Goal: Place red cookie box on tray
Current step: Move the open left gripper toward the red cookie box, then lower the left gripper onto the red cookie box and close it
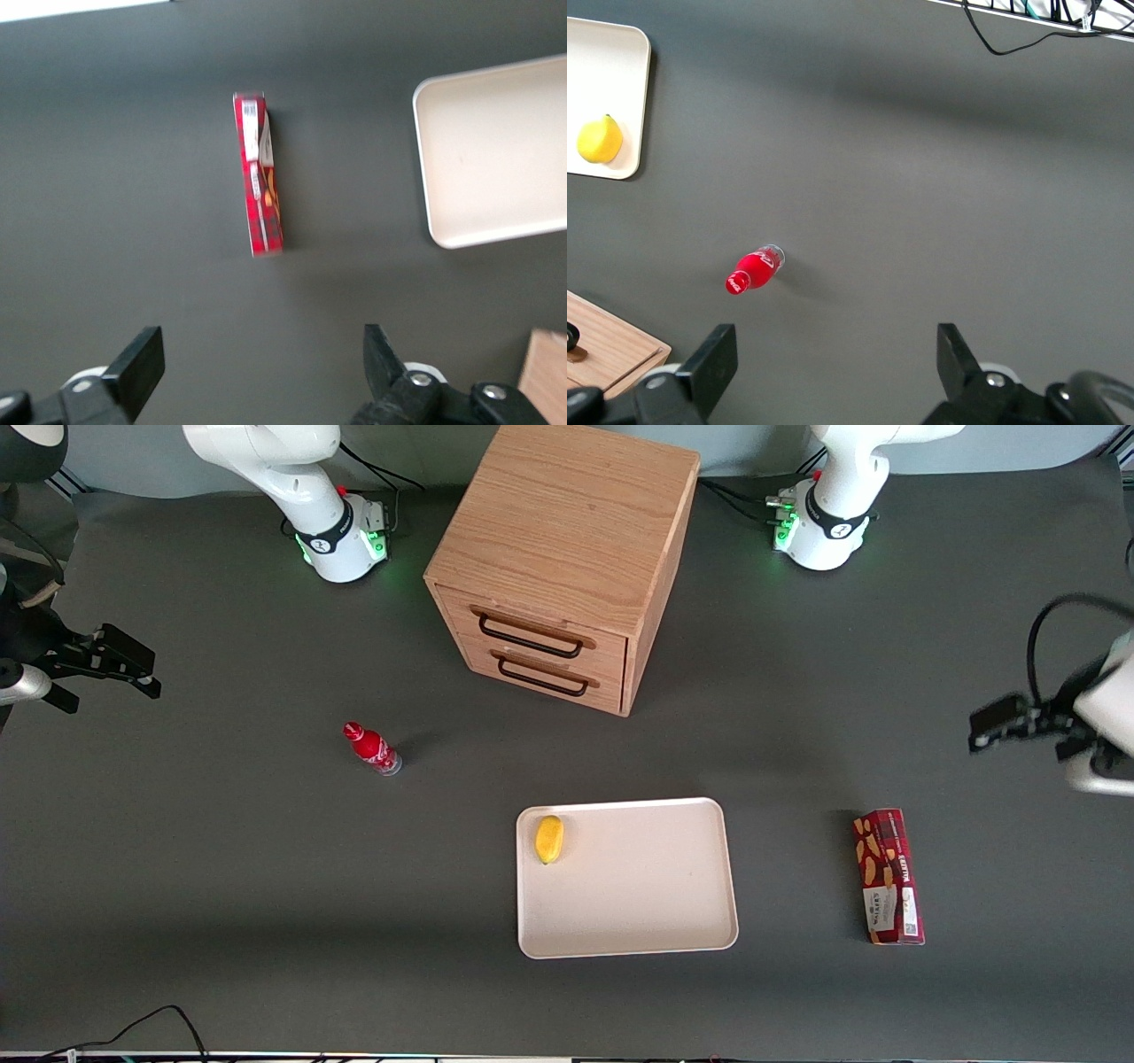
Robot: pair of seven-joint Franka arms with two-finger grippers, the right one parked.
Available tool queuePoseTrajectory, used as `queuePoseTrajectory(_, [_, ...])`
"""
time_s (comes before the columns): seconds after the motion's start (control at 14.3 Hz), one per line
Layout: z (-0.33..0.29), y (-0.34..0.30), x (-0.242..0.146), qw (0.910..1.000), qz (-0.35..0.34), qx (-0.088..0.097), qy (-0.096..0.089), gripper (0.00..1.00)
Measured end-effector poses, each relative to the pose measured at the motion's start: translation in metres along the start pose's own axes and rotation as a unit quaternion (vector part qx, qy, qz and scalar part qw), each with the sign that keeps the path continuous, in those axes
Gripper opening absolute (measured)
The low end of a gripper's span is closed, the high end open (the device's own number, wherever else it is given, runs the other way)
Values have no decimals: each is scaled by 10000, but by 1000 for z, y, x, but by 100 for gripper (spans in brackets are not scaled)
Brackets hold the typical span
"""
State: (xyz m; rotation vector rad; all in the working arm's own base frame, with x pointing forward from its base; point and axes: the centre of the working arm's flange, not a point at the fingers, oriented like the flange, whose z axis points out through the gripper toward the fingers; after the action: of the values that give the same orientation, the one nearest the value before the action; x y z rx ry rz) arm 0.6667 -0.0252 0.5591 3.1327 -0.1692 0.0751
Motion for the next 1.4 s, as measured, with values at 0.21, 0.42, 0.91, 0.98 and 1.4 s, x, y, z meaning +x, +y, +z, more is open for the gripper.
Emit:
queuePoseTrajectory(0.21, [101, -16, 55, 9998, -63, 30, 165, 100])
queuePoseTrajectory(0.42, [177, -25, 78, 9996, -60, 109, 262, 100])
queuePoseTrajectory(0.91, [280, -37, 85, 9993, -27, 242, 291, 100])
queuePoseTrajectory(0.98, [290, -37, 84, 9993, -16, 251, 265, 100])
queuePoseTrajectory(1.4, [326, -35, 77, 9997, 6, 234, 90, 80])
